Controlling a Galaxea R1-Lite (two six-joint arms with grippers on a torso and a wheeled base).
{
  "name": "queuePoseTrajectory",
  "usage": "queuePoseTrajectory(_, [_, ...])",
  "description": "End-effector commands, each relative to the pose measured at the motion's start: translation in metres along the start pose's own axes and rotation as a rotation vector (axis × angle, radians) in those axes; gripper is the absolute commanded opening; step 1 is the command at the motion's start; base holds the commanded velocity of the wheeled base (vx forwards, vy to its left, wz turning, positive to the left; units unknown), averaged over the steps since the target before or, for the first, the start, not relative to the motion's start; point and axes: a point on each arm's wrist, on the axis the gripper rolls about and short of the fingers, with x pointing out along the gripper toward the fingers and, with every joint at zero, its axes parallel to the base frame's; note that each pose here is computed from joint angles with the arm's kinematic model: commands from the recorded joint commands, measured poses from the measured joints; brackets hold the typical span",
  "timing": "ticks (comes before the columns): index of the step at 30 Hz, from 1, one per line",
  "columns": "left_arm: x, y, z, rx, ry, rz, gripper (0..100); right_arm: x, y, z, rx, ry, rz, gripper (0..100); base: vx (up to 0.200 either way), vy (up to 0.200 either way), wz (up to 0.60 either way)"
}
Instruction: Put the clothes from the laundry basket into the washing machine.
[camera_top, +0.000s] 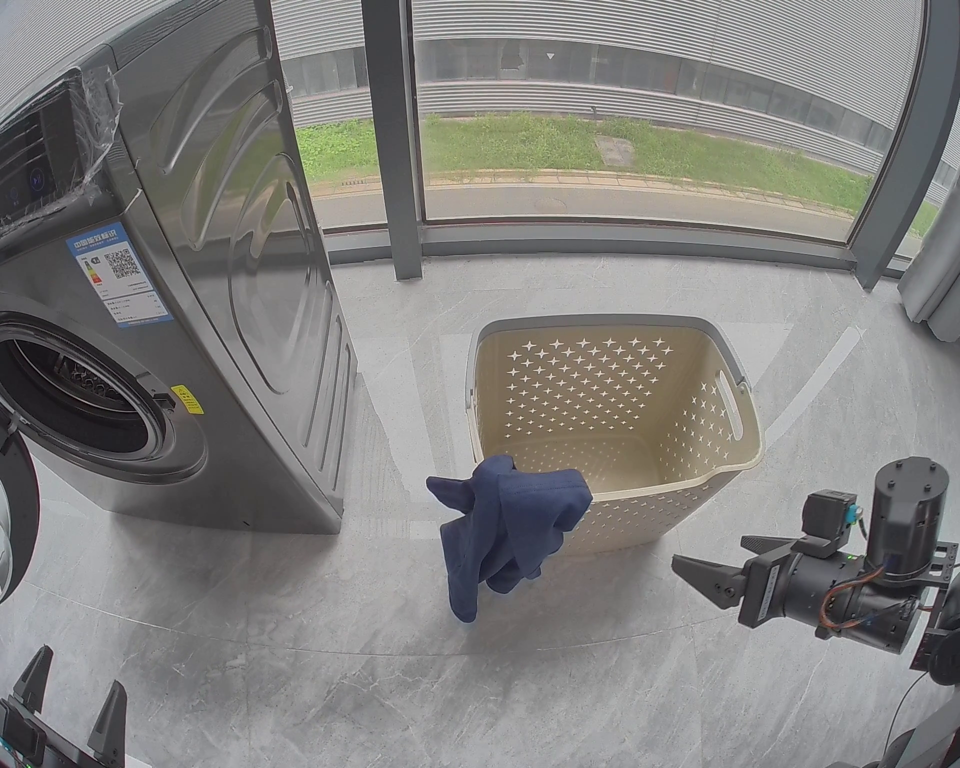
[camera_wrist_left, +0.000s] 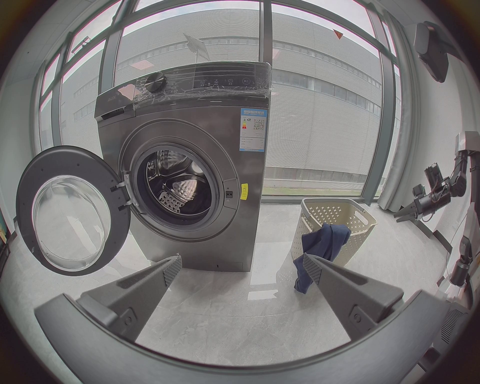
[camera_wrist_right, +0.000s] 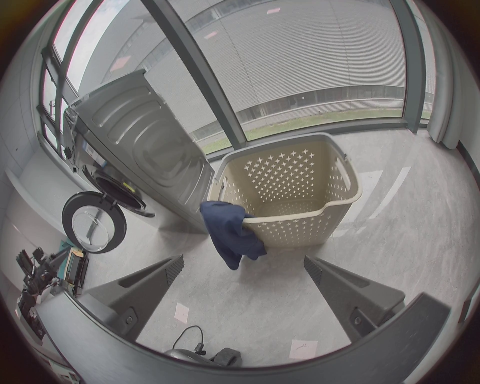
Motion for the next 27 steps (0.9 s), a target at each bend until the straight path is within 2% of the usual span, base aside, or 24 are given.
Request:
queuePoseTrajectory(1, [0.0,0.0,-0.005,-0.003,0.0,0.0,100,0.021,0.002,-0.016,-0.017,0.091,-0.01,100,0.0,0.0,0.0])
queuePoseTrajectory(4, [0.0,0.0,-0.005,-0.002,0.0,0.0,100,0.026,0.005,-0.02,-0.021,0.099,0.003,100,0.2,0.0,0.0])
queuePoseTrajectory(13, [0.0,0.0,-0.005,-0.002,0.0,0.0,100,0.062,0.021,-0.045,-0.055,0.144,0.037,100,0.0,0.0,0.0])
queuePoseTrajectory(16, [0.0,0.0,-0.005,-0.005,0.0,0.0,100,0.078,0.026,-0.053,-0.063,0.116,0.011,100,0.0,0.0,0.0])
queuePoseTrajectory(20, [0.0,0.0,-0.005,-0.005,0.0,0.0,100,0.093,0.03,-0.059,-0.056,0.077,0.015,100,0.0,0.0,0.0])
queuePoseTrajectory(27, [0.0,0.0,-0.005,-0.005,0.0,0.0,100,0.106,0.032,-0.066,-0.057,0.073,0.013,100,0.0,0.0,0.0])
